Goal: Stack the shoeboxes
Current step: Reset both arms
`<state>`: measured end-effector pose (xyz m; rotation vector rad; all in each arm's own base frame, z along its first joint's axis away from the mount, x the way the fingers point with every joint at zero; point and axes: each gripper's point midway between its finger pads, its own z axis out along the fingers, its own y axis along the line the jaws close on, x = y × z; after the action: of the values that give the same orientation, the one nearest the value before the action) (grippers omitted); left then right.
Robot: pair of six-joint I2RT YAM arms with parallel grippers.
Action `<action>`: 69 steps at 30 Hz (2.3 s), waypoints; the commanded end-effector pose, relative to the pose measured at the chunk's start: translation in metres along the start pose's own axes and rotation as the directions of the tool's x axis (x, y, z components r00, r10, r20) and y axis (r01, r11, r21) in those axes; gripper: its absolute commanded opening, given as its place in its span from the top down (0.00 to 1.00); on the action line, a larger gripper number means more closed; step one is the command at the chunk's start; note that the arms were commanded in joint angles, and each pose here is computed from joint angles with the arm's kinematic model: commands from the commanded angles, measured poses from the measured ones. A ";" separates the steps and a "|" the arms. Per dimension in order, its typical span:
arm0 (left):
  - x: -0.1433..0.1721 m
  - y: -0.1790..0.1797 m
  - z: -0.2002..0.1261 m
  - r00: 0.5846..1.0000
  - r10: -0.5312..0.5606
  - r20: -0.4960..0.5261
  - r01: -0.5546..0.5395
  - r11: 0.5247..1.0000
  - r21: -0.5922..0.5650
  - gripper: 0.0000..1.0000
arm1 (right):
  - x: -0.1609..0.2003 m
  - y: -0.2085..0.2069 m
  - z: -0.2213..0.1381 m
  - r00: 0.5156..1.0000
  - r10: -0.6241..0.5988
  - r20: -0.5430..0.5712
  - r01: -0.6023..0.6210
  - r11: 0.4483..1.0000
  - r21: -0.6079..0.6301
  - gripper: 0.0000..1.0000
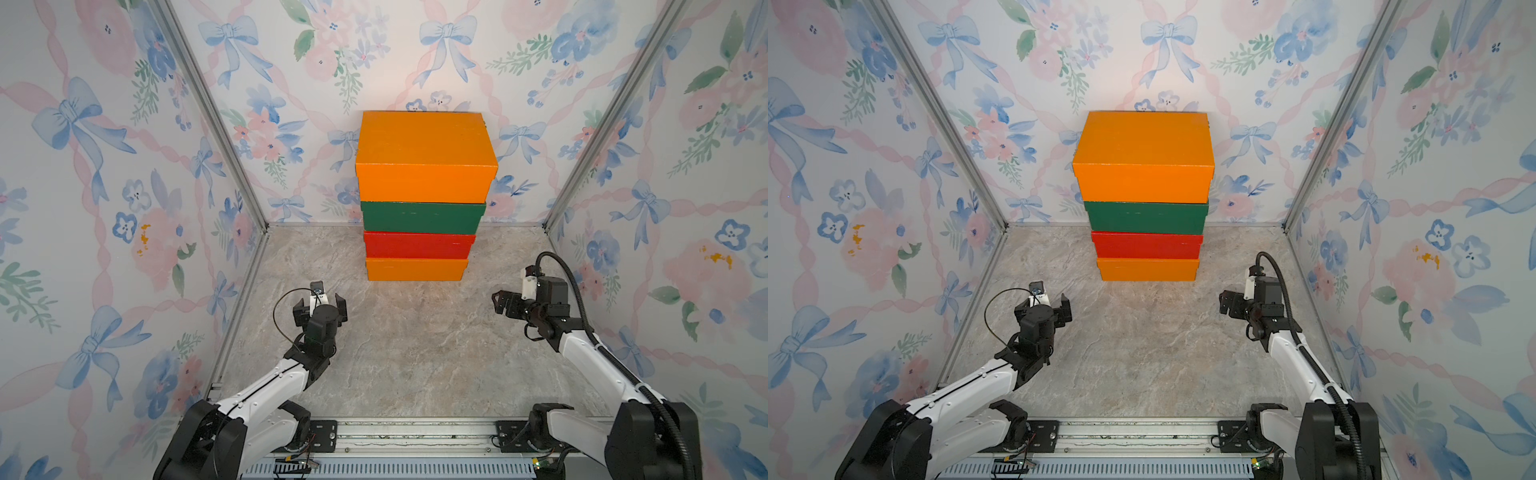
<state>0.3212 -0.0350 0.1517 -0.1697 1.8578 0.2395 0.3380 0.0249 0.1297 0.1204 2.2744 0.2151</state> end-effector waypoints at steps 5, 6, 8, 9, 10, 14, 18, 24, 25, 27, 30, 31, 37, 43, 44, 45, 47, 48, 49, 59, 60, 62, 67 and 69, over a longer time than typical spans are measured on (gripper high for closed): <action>-0.008 0.004 -0.013 0.997 0.042 0.059 -0.040 0.999 -0.037 0.05 | 0.005 -0.008 -0.005 0.987 -0.132 0.091 0.123 0.987 0.101 0.03; -0.007 0.004 -0.014 0.997 0.056 0.061 -0.054 0.998 -0.036 0.07 | 0.006 -0.008 -0.006 0.984 -0.145 0.099 0.134 0.985 0.112 0.03; -0.003 0.006 -0.016 0.995 0.081 0.065 -0.078 0.996 -0.050 0.09 | 0.010 -0.009 -0.006 0.982 -0.157 0.107 0.143 0.982 0.128 0.03; 0.000 0.007 -0.016 0.994 0.093 0.058 -0.089 0.994 -0.064 0.09 | 0.011 -0.010 -0.006 0.982 -0.159 0.106 0.144 0.981 0.133 0.03; 0.002 0.008 -0.016 0.993 0.103 0.053 -0.099 0.993 -0.071 0.08 | 0.012 -0.011 -0.006 0.982 -0.160 0.104 0.145 0.979 0.142 0.03; 0.012 0.006 -0.020 0.991 0.128 0.050 -0.125 0.990 -0.065 0.07 | 0.015 -0.013 -0.004 0.983 -0.160 0.094 0.145 0.978 0.153 0.03; 0.020 0.008 -0.025 0.990 0.123 0.067 -0.120 0.992 -0.048 0.07 | 0.019 -0.017 -0.002 0.983 -0.160 0.091 0.143 0.975 0.171 0.03; 0.038 0.022 -0.031 0.993 0.096 0.067 -0.091 0.994 -0.064 0.06 | 0.032 -0.025 0.003 0.987 -0.147 0.067 0.131 0.969 0.207 0.03; 0.038 0.024 -0.033 0.993 0.090 0.072 -0.086 0.994 -0.066 0.06 | 0.034 -0.026 0.004 0.987 -0.144 0.070 0.126 0.969 0.211 0.03; 0.036 0.026 -0.035 0.994 0.070 0.089 -0.065 0.996 -0.063 0.06 | 0.039 -0.028 0.004 0.987 -0.145 0.070 0.127 0.967 0.223 0.03; 0.036 0.028 -0.038 0.993 0.059 0.100 -0.053 0.997 -0.058 0.06 | 0.041 -0.030 0.003 0.987 -0.151 0.054 0.134 0.960 0.245 0.03; 0.036 0.029 -0.038 0.993 0.056 0.100 -0.049 0.997 -0.063 0.06 | 0.043 -0.031 0.003 0.987 -0.154 0.045 0.138 0.957 0.254 0.03; 0.037 0.034 -0.037 0.995 0.046 0.090 -0.038 0.996 -0.083 0.05 | 0.036 -0.038 0.003 0.986 -0.156 0.059 0.130 0.940 0.314 0.03; 0.039 0.031 -0.028 0.997 0.058 0.053 -0.054 0.995 -0.083 0.05 | 0.025 -0.048 0.012 0.986 -0.154 0.064 0.119 0.919 0.377 0.03; 0.039 0.032 -0.027 0.997 0.052 0.052 -0.048 0.995 -0.084 0.04 | 0.022 -0.048 0.014 0.986 -0.155 0.065 0.119 0.917 0.380 0.03; 0.039 0.033 -0.027 0.998 0.045 0.052 -0.041 0.996 -0.085 0.04 | 0.020 -0.048 0.015 0.985 -0.156 0.067 0.119 0.916 0.384 0.03; 0.038 0.035 -0.025 0.998 0.030 0.054 -0.026 0.996 -0.084 0.04 | 0.016 -0.049 0.018 0.985 -0.158 0.075 0.117 0.912 0.393 0.03; 0.038 0.036 -0.024 0.998 0.023 0.053 -0.019 0.996 -0.085 0.04 | 0.014 -0.050 0.019 0.984 -0.159 0.079 0.115 0.910 0.398 0.03; 0.039 0.037 -0.023 0.999 0.020 0.048 -0.016 0.996 -0.084 0.04 | 0.012 -0.051 0.020 0.984 -0.157 0.088 0.109 0.908 0.404 0.03; 0.036 0.044 -0.011 0.999 -0.026 0.043 0.030 0.995 -0.096 0.04 | 0.001 -0.053 0.021 0.976 -0.149 0.159 0.071 0.906 0.417 0.03; 0.036 0.046 -0.011 0.998 -0.032 0.045 0.036 0.995 -0.098 0.04 | 0.000 -0.053 0.021 0.975 -0.150 0.165 0.068 0.906 0.417 0.03; 0.035 0.046 -0.009 0.998 -0.039 0.046 0.043 0.994 -0.098 0.03 | -0.001 -0.053 0.021 0.973 -0.150 0.174 0.065 0.907 0.417 0.03; 0.034 0.044 -0.005 0.998 -0.035 0.045 0.039 0.995 -0.096 0.03 | -0.005 -0.053 0.024 0.971 -0.150 0.188 0.059 0.907 0.418 0.03; 0.033 0.042 -0.003 0.998 -0.031 0.046 0.035 0.995 -0.090 0.02 | -0.006 -0.051 0.026 0.970 -0.152 0.188 0.061 0.907 0.416 0.03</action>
<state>0.2883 0.0095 0.1086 -0.2400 1.8453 0.3427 0.3536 -0.0200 0.1000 0.1915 2.1101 -0.3153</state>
